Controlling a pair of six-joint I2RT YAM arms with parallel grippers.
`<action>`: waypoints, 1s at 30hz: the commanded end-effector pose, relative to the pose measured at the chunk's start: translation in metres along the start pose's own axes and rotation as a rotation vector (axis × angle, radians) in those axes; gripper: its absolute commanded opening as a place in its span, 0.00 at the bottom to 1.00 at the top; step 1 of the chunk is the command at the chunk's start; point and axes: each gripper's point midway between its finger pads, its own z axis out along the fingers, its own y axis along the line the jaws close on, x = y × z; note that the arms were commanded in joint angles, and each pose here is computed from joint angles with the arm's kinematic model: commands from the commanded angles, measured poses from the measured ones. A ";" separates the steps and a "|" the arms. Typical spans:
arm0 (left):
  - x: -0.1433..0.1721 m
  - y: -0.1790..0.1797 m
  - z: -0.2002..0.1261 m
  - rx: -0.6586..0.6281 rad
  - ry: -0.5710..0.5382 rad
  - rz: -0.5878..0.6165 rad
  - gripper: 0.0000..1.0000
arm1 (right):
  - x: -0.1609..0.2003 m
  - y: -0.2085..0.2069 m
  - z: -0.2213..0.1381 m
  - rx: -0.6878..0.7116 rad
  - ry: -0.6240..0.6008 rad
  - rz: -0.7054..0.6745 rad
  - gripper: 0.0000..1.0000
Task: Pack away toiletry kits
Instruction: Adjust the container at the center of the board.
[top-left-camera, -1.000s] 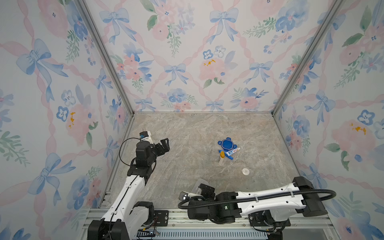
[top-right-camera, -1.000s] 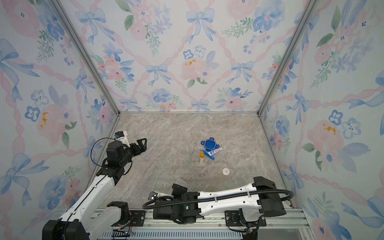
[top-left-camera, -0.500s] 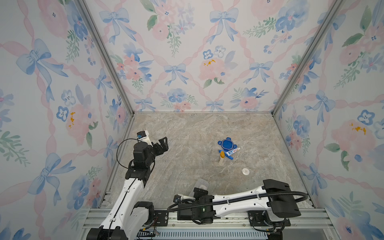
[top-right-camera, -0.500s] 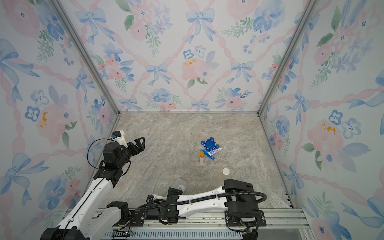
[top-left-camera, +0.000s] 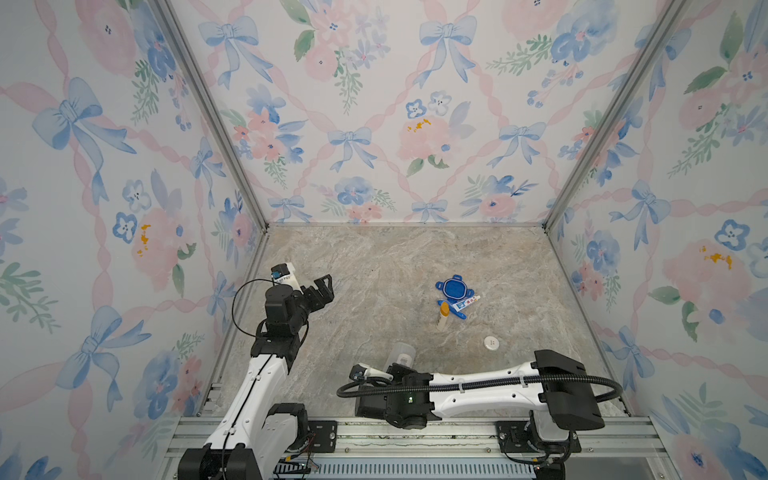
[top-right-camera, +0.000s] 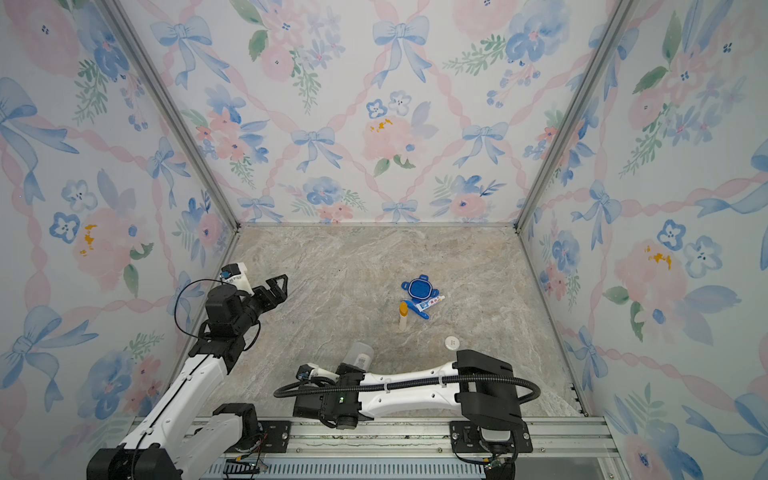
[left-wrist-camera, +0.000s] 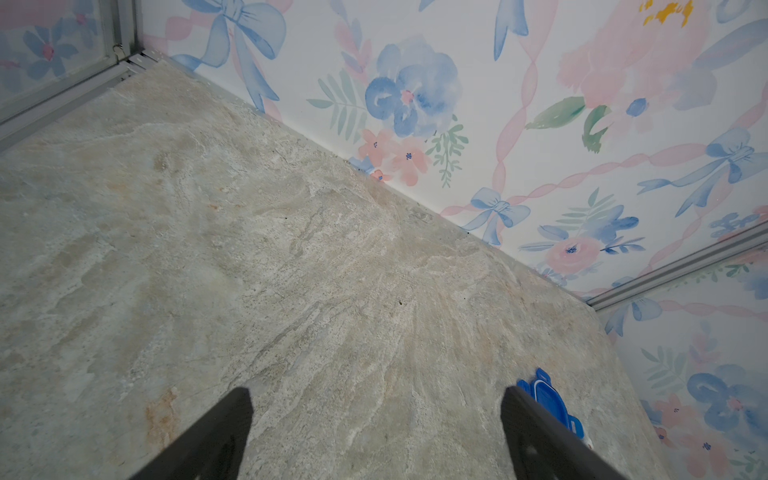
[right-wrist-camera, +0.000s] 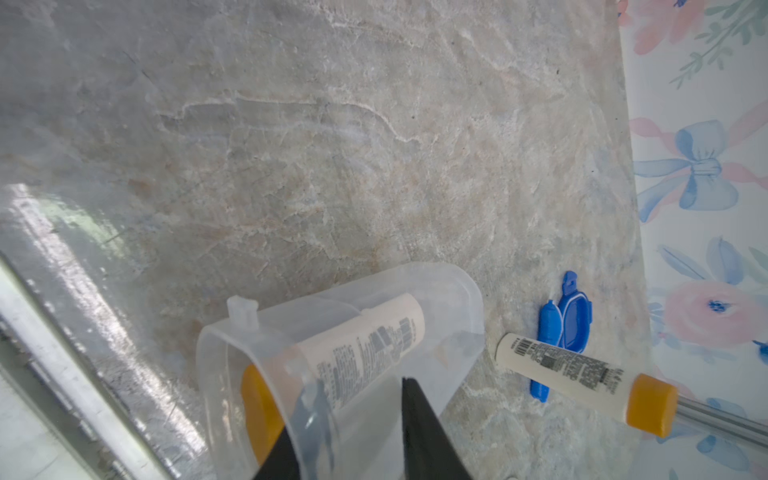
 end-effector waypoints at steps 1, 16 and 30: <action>-0.003 -0.001 -0.003 0.015 -0.025 -0.008 0.95 | 0.028 0.007 0.019 -0.046 0.104 -0.006 0.17; -0.015 -0.007 -0.012 0.028 -0.075 0.012 0.93 | 0.022 -0.066 -0.001 -0.425 0.132 0.241 0.00; -0.014 -0.014 -0.012 0.046 -0.073 0.026 0.93 | 0.024 -0.074 0.010 -0.430 0.165 0.229 0.11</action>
